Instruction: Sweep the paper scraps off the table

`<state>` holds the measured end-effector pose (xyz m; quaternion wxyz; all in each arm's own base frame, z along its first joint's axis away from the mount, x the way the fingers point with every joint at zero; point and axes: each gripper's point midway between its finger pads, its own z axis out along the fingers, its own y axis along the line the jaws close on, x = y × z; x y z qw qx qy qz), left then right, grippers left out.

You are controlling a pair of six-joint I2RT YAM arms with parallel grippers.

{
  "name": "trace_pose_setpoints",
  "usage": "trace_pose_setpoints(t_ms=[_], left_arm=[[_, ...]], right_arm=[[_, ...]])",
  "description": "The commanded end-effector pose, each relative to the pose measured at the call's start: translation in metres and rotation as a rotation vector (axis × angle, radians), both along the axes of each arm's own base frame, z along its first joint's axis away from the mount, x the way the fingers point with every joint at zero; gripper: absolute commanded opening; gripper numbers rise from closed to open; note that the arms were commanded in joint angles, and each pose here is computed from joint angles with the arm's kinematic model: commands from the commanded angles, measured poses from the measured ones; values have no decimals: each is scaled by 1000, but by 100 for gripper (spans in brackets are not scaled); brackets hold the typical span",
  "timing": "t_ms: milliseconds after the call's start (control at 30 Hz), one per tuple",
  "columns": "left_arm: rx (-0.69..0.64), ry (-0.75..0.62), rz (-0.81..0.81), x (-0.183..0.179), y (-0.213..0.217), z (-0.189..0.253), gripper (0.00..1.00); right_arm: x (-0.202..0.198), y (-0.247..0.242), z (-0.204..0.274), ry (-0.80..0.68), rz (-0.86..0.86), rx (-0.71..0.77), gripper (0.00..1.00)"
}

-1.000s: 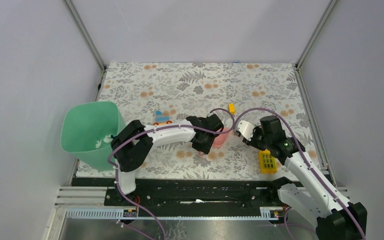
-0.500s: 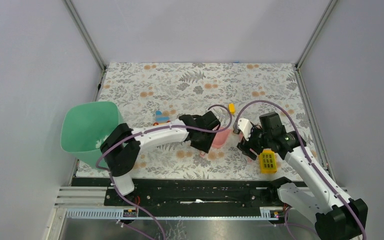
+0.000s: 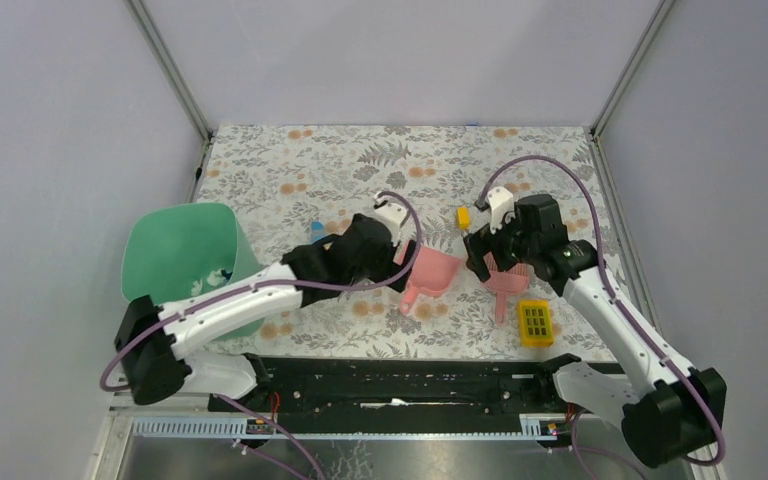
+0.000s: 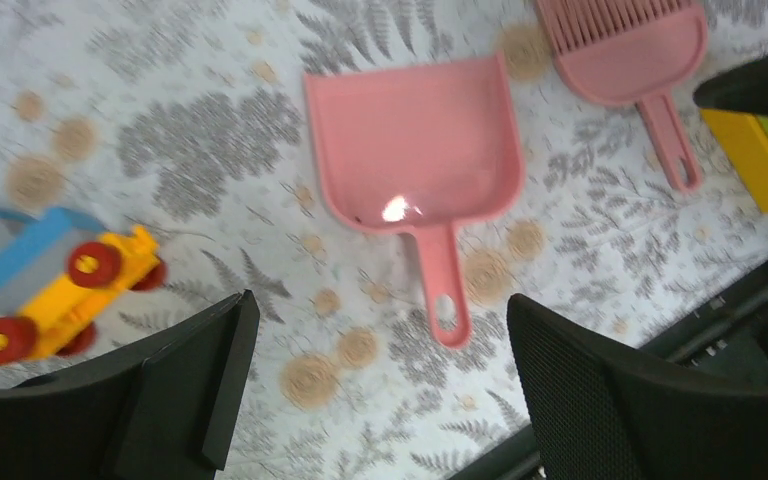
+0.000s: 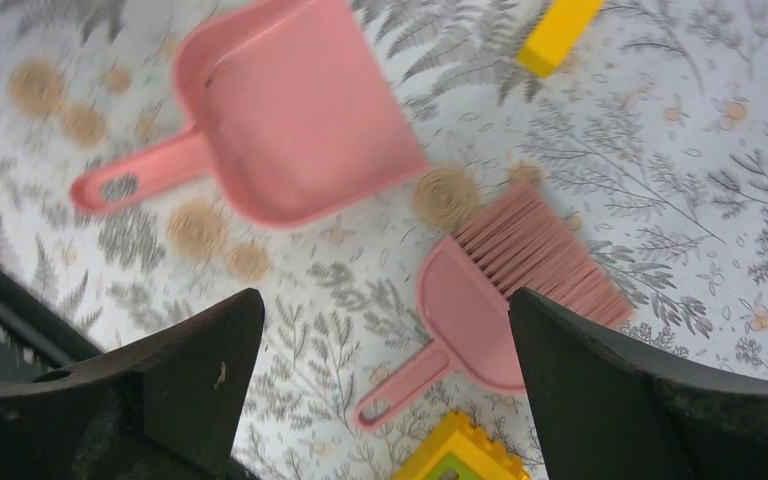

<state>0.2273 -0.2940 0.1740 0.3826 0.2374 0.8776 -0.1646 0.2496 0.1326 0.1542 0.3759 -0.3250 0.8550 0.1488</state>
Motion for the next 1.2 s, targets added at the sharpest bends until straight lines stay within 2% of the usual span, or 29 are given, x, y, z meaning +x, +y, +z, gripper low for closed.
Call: trace_pose_setpoints(t_ms=[0,167,300,400,567,767,1000,1167], left_arm=[[-137,-297,85,40,12,43,99],[-321,-196,155,72,21,57,99],[-262,-258,155,95,17,61,99],[-261,-262,131,96,13,47,99],[-257,-281,92,88,16,38,99],[-217,-281,87,90,18,30,99],[-250,-257,-11,79,3,35,99],[-239,-268,-13,78,6,34,99]], right_arm=[[60,-7,44,-112,-279,131,100],[99,-46,62,-179,-516,341,100],[114,-71,68,-250,-622,444,100],[116,-85,64,-251,-685,451,100],[115,-116,63,-297,-843,379,100],[110,-115,82,-355,-824,402,100],[109,-110,77,-356,-774,392,99],[107,-99,77,-351,-690,386,100]])
